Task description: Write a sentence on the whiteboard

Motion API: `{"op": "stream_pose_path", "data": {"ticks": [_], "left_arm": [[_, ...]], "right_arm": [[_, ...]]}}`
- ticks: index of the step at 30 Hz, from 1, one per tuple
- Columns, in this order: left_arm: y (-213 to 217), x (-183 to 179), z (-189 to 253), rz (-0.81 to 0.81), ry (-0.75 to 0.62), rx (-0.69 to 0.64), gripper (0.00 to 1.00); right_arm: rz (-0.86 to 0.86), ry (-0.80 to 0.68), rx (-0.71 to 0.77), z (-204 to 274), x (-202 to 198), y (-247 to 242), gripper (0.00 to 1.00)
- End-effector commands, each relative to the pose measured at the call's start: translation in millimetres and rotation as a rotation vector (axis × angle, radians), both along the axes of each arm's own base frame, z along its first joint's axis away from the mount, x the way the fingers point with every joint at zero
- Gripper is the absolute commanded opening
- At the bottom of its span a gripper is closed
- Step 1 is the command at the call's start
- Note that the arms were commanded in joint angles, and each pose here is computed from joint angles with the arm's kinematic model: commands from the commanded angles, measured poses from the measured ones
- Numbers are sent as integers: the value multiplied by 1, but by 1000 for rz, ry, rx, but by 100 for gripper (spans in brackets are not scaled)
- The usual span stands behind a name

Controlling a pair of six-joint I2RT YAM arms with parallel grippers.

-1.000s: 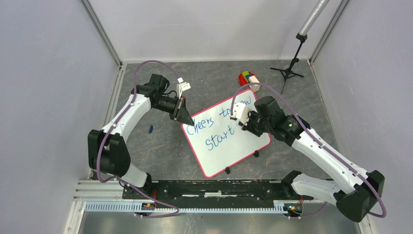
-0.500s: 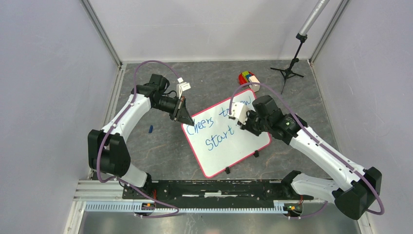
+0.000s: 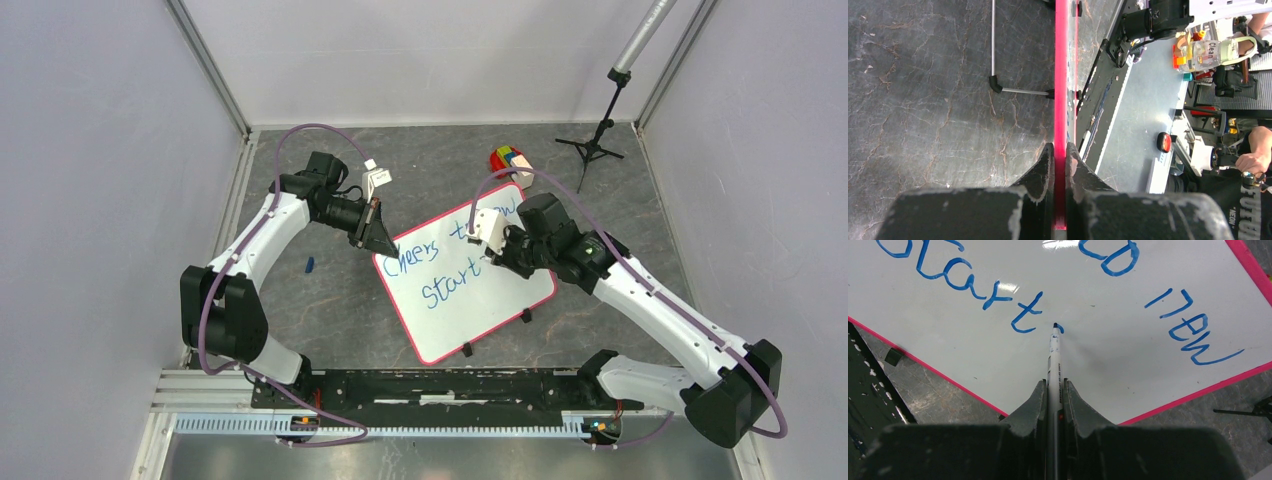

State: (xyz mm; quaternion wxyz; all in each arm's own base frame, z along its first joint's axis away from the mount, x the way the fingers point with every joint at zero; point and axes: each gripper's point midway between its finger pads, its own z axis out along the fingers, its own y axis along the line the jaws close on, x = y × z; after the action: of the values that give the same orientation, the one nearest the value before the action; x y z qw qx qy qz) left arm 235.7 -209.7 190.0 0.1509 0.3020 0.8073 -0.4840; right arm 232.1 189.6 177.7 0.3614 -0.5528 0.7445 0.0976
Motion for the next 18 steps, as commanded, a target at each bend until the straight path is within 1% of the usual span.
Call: {"op": "stream_pose_path", "data": {"ticks": [1, 9, 14, 18], "left_arm": [[-1, 8, 3, -17, -88, 14, 2], [-1, 10, 1, -16, -83, 19, 2], [-1, 11, 1, -15, -84, 20, 2], [0, 11, -1, -14, -82, 24, 2]], "right_arm": [[34, -17, 43, 10, 2, 10, 0], [54, 14, -8, -10, -8, 0, 0], [32, -6, -44, -11, -5, -8, 0], [-18, -40, -70, -10, 1, -17, 0]]}}
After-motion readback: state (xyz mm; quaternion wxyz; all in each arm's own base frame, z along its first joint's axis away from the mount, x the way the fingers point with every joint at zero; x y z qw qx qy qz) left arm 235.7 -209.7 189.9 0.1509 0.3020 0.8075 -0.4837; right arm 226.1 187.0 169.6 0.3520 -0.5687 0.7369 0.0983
